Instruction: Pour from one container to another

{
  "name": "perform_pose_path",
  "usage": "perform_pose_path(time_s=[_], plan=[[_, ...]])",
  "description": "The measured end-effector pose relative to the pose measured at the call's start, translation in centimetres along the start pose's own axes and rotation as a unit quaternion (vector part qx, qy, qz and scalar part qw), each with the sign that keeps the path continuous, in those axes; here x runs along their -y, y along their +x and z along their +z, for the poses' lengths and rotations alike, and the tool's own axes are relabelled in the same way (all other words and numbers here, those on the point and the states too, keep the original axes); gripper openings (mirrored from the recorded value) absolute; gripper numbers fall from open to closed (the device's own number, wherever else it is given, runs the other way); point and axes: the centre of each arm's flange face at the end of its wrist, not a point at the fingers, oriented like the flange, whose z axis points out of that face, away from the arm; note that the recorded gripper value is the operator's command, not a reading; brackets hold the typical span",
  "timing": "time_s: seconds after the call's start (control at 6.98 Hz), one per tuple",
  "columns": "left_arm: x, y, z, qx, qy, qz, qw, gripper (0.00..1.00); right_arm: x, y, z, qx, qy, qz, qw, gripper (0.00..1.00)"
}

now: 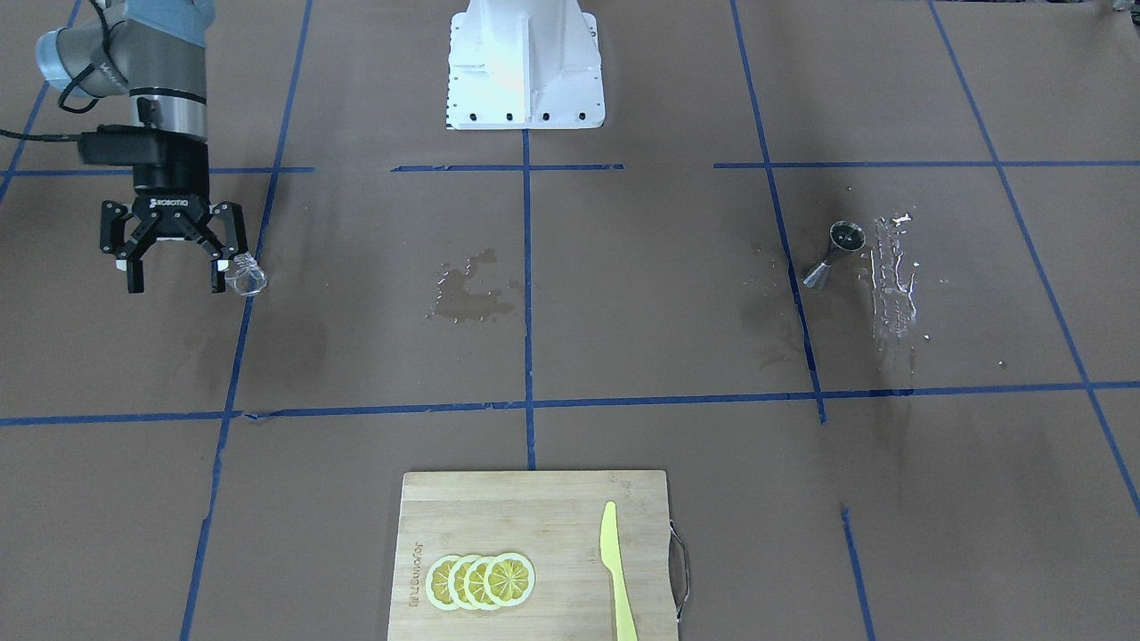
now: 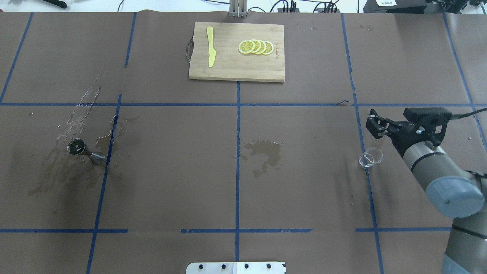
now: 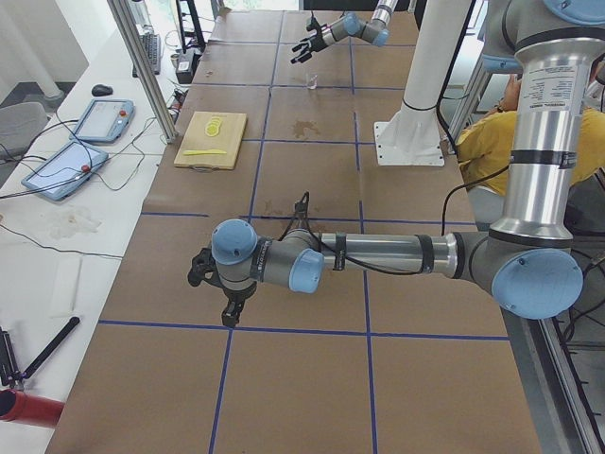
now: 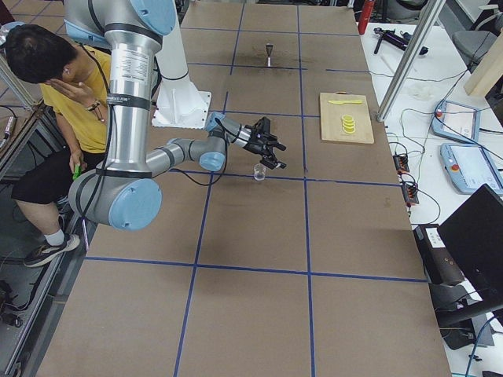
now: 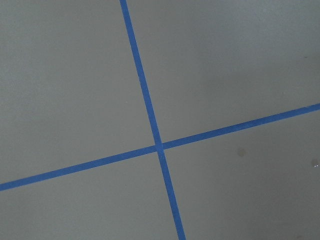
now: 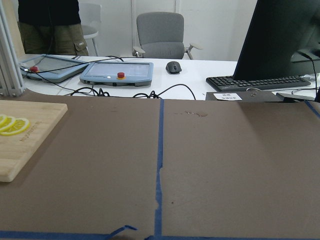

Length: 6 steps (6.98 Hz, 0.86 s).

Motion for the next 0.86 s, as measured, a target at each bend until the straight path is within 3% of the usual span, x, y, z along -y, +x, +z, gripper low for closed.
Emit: perform_pose_path(time_s=[0.29, 0.43, 0.72, 0.86], plan=[[0.0, 0.0, 0.0, 0.0, 0.0, 0.001, 1.0, 1.0, 6.0, 6.6, 2.6, -0.016, -0.107, -0.038, 0.9934, 1.0], [0.0, 0.0, 0.0, 0.0, 0.0, 0.0, 1.0, 1.0, 9.2, 10.2, 3.2, -0.019, -0.161, -0.068, 0.9844, 1.0], [-0.1, -0.1, 0.1, 0.0, -0.001, -0.001, 1.0, 1.0, 15.6, 18.4, 2.9, -0.008, -0.264, -0.129, 0.9558, 1.0], [-0.1, -0.2, 0.2, 0.0, -0.001, -0.002, 1.0, 1.0, 17.2, 23.1, 2.2, 0.005, -0.309, -0.133, 0.9416, 1.0]])
